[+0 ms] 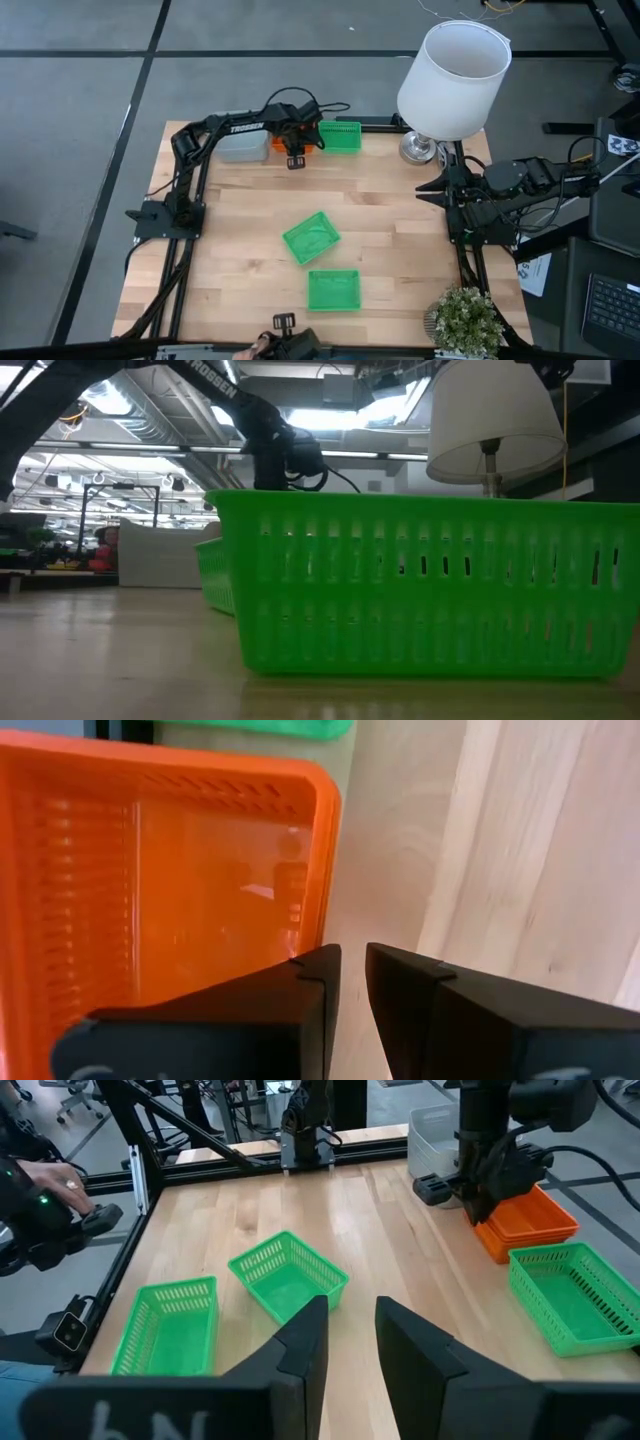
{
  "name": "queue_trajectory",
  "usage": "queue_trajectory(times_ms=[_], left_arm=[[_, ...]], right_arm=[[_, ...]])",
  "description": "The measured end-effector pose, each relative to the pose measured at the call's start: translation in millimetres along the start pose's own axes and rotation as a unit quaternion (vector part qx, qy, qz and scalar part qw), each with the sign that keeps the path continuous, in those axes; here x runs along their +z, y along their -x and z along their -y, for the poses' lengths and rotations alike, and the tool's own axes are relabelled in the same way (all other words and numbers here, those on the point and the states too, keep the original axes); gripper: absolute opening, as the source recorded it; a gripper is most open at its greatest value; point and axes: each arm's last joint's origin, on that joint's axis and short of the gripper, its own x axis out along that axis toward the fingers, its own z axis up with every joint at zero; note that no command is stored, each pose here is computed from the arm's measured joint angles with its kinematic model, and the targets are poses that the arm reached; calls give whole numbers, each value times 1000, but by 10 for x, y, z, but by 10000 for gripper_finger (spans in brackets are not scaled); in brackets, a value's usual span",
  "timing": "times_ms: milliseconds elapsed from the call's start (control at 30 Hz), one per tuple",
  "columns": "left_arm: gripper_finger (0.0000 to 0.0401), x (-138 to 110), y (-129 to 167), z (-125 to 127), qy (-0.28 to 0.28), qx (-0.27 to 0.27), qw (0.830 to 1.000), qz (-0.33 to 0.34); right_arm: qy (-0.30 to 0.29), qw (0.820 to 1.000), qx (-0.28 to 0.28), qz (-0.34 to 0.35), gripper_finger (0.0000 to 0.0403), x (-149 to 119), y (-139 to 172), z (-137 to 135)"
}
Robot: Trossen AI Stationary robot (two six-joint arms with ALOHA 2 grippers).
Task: Stack baskets by color
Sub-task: Stack the bottom orange bin on the top orange bin, then stack the middle green bin on the top green bin
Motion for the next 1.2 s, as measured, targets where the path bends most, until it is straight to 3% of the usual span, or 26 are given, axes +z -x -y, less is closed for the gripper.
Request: queue_trajectory(times_ms=[300, 500, 600, 700, 867, 1000, 1200], left_arm=[[48, 59, 66, 209, -11, -6, 1000, -10], [48, 54, 416, 486, -3, 31, 999, -39], [48, -6, 702, 696, 32, 12, 998, -52], [48, -119, 927, 909, 81, -28, 992, -88], [48, -306, 1258, 1215, 119, -27, 981, -149], [48, -449, 1491, 1454, 123, -17, 975, -183], [48, -772, 1814, 1786, 81, -23, 986, -147]], right_arm=[[-12, 1000, 0, -1, 87, -1, 0, 0], [-14, 1000, 0, -1, 87, -1, -1, 0], [-14, 1000, 0, -1, 87, -1, 0, 0], [-14, 1000, 0, -1, 87, -1, 0, 0], [-14, 1000, 0, 0, 87, 18, -46, -19], [-16, 1000, 2, 6, 87, 62, -140, -58], [-6, 1000, -6, -24, 87, 52, -320, -113]])
